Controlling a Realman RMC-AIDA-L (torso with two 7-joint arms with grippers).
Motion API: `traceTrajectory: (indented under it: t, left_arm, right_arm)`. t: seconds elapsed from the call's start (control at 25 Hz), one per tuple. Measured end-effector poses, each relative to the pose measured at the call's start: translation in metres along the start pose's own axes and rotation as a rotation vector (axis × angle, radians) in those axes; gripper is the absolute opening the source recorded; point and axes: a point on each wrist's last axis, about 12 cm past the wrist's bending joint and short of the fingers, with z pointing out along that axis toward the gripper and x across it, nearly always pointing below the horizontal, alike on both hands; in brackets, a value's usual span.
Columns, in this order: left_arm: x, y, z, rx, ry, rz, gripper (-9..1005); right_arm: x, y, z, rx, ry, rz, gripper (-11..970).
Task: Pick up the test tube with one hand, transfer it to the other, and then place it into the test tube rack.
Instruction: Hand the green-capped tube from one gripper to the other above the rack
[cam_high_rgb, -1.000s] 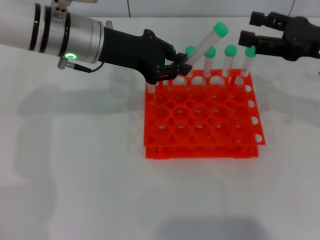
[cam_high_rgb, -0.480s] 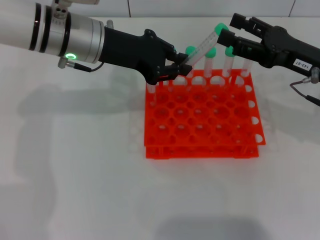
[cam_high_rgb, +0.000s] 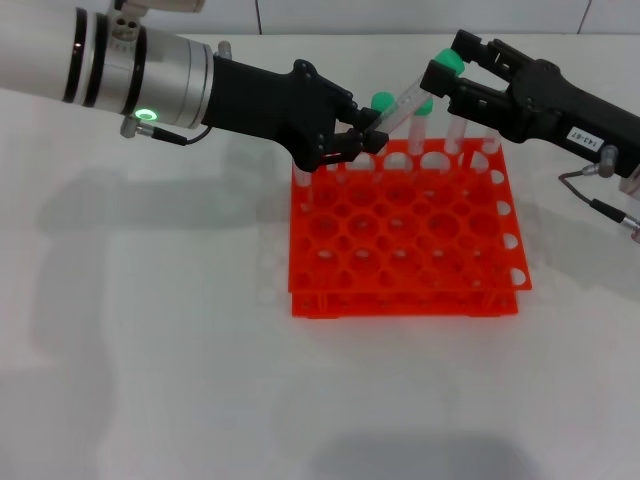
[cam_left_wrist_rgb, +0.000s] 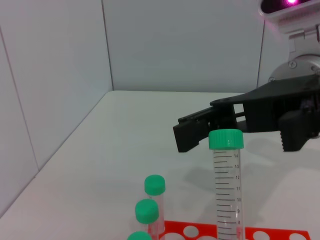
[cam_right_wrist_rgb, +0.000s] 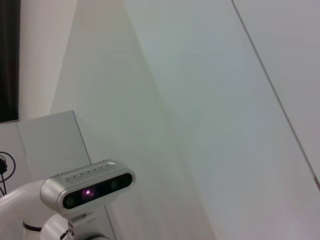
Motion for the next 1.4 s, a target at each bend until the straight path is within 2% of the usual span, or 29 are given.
traceTrajectory:
  t: [1.2,1.4]
  left_arm:
    - [0.0031,-0.0067,0.0037,0.001,-0.018,-0.007,201]
    - [0.0034,-0.0076,0.0045,0.004,-0.019,-0.009,201]
  right_arm:
    - [0.0093,0.0031,-0.0020,0.016,-0.006,0.010,870]
    - [0.0089,0.0030,-0.0015,0.019,-0.012,0.012,723]
